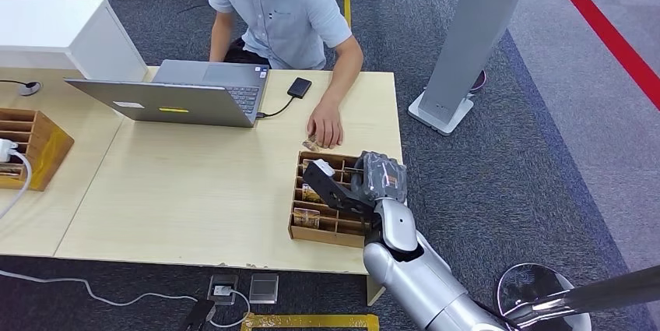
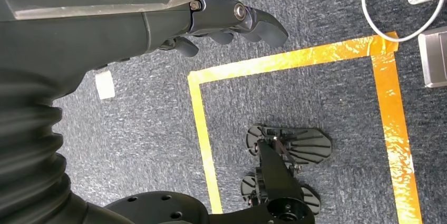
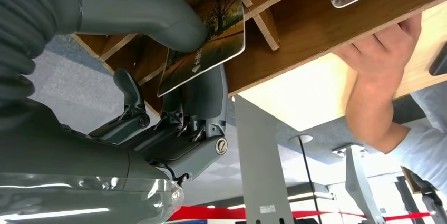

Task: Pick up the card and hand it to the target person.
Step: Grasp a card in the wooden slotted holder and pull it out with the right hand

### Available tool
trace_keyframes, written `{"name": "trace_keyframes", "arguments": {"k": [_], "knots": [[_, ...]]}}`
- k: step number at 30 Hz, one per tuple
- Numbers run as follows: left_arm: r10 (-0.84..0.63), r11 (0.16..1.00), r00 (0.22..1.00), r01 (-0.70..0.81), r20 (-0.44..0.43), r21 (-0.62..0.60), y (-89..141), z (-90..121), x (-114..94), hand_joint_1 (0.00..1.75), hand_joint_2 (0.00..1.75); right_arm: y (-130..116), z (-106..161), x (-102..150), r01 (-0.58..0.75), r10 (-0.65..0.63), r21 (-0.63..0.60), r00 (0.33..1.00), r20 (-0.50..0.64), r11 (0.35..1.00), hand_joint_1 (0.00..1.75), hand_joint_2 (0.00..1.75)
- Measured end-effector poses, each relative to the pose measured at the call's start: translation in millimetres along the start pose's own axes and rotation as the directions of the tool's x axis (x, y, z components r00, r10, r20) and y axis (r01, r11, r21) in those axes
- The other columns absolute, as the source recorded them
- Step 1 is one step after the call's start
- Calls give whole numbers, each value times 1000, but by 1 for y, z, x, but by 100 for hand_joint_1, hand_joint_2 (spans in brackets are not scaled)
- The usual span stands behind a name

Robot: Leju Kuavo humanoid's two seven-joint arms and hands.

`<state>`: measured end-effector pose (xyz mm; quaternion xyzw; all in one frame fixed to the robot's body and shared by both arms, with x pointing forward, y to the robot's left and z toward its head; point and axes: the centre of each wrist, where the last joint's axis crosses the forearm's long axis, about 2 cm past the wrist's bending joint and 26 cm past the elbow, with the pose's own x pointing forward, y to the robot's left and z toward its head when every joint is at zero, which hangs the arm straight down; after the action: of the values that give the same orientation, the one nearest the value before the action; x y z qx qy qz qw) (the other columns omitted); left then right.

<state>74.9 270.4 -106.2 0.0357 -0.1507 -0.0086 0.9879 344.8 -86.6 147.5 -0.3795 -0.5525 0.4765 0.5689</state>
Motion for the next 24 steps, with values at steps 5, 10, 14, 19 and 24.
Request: {"name": "trace_keyframes", "arguments": {"k": [5, 10, 14, 19, 24], "knots": [[-6, 1000, 1000, 6, 1, -1, 0, 0, 0, 0, 175, 0, 0, 0, 0, 0, -1, 1000, 3, 1000, 138, 175], [-11, 1000, 1000, 11, 3, -1, 0, 0, 0, 0, 175, -1, 0, 1, 1, -1, -3, 1000, 5, 1000, 150, 175], [-15, 1000, 1000, 15, 4, 7, 0, 0, 0, 0, 175, 0, 0, 1, 2, -2, -4, 1000, 12, 1000, 150, 175], [-13, 1000, 1000, 13, 4, 18, 0, 0, 0, 0, 175, 0, 0, 0, 9, -9, -8, 1000, 22, 1000, 150, 175], [-4, 1000, 1000, 4, 3, 18, 0, 0, -1, 0, 175, -9, 4, 1, 62, -61, -34, 997, 37, 997, 150, 175]]}}
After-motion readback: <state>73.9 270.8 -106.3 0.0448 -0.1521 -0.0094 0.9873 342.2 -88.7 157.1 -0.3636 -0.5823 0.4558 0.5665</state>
